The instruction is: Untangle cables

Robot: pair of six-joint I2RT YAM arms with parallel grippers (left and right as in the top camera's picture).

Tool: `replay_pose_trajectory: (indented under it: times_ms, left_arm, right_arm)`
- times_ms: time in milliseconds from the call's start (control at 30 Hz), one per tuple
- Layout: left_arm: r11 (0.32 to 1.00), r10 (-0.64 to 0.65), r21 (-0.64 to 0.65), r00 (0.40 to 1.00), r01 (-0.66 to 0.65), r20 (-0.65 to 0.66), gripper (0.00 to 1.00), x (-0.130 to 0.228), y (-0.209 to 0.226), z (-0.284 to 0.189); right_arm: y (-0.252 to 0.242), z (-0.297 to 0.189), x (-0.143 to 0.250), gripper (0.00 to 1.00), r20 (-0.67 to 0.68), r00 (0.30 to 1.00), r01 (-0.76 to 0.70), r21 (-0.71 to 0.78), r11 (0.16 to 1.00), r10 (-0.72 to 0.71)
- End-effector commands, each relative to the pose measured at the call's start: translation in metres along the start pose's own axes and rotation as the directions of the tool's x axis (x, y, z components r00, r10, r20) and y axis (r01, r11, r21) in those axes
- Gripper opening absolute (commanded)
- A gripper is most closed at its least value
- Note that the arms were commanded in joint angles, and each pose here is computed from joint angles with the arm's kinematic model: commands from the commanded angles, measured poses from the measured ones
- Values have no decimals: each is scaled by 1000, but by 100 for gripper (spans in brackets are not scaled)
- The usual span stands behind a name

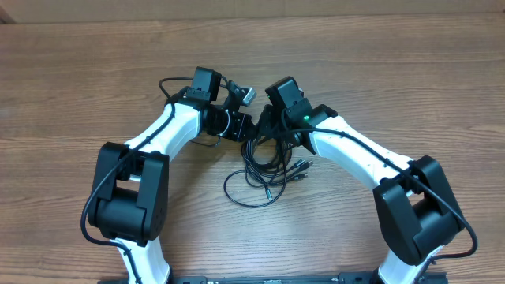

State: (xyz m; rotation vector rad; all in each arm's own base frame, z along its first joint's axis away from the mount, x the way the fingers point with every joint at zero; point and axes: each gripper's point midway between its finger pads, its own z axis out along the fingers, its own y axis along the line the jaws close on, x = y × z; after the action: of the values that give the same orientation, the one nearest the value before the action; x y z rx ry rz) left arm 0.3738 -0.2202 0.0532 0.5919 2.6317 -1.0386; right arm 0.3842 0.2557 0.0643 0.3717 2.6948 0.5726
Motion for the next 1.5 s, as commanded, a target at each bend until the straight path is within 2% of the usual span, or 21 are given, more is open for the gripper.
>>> replay_pose_trajectory:
  times_ms: [0, 167, 533, 700, 833, 1000, 1233, 1467]
  left_arm:
    - [999, 40, 29, 999, -41, 13, 4, -8, -5, 0]
    - [999, 40, 29, 999, -40, 13, 4, -7, -5, 0]
    - [999, 40, 29, 999, -41, 13, 4, -8, -5, 0]
    - [999, 40, 28, 999, -41, 14, 4, -8, -5, 0]
    - [999, 40, 25, 999, -41, 13, 4, -7, -4, 0]
    - [999, 41, 25, 999, -41, 13, 4, -7, -4, 0]
    - [999, 41, 26, 999, -41, 13, 4, -8, -4, 0]
    - [999, 41, 26, 999, -41, 13, 4, -7, -4, 0]
  right_arm:
    - [-1, 3, -2, 4, 20, 1000, 8, 9, 1000, -9]
    - [-6, 17, 4, 4, -6, 1000, 3, 22, 1000, -3]
    - [-8, 20, 44, 4, -205, 979, -16, -7, 1000, 14]
    - [-5, 16, 67, 4, -283, 959, 1, -11, 1000, -4]
    - [-2, 11, 78, 4, -332, 939, 79, -54, 995, -93]
    - [-16, -9, 38, 4, -266, 964, 11, -53, 999, -25]
    - [-69, -14, -19, 4, -158, 969, -187, 38, 982, 191]
    - [-82, -12, -29, 4, -73, 967, -237, 112, 965, 246]
